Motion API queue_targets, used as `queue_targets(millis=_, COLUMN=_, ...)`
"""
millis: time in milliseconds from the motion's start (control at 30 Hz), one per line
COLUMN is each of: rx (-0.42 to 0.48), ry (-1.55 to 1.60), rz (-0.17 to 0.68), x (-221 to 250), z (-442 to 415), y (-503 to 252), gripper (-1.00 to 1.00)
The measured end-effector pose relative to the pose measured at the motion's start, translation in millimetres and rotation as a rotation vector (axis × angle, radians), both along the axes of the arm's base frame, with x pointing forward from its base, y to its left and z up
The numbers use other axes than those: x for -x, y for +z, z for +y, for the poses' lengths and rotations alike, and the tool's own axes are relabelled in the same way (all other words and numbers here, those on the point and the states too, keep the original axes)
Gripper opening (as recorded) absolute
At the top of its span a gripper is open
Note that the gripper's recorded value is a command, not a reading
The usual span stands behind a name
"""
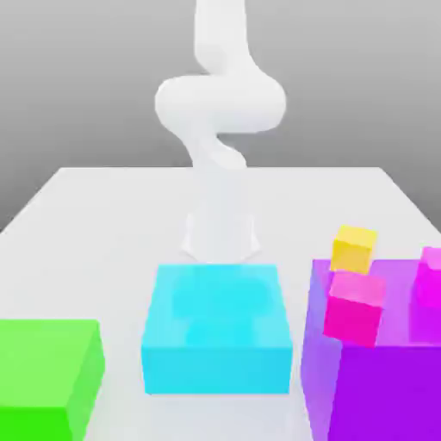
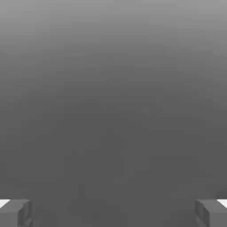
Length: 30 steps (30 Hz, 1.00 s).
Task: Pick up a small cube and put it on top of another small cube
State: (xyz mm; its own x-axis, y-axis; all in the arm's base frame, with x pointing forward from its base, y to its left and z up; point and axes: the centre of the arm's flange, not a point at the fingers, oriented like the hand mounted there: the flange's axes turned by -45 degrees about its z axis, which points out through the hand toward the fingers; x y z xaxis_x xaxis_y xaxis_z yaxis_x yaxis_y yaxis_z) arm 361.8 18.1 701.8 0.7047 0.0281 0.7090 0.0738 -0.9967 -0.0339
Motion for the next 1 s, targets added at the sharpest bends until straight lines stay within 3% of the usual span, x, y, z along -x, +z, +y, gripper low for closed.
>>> queue_targets(millis=233, rx=0.014, ry=0.317, rz=0.132, x=-56, z=100, y=-95, gripper=0.00)
queue_targets(millis=433, rx=0.103, ry=0.575, rz=0.274, x=-57, z=198, y=-211, gripper=0.00)
queue_targets(millis=633, rx=0.228, ry=0.828, rz=0.405, x=-11, z=280, y=-330, gripper=0.00)
queue_targets(millis=800, rx=0.365, ry=1.060, rz=0.500, x=63, z=331, y=-425, gripper=0.00)
queue_targets(millis=1000, rx=0.550, ry=1.174, rz=0.616, x=118, z=300, y=-508, gripper=0.00)
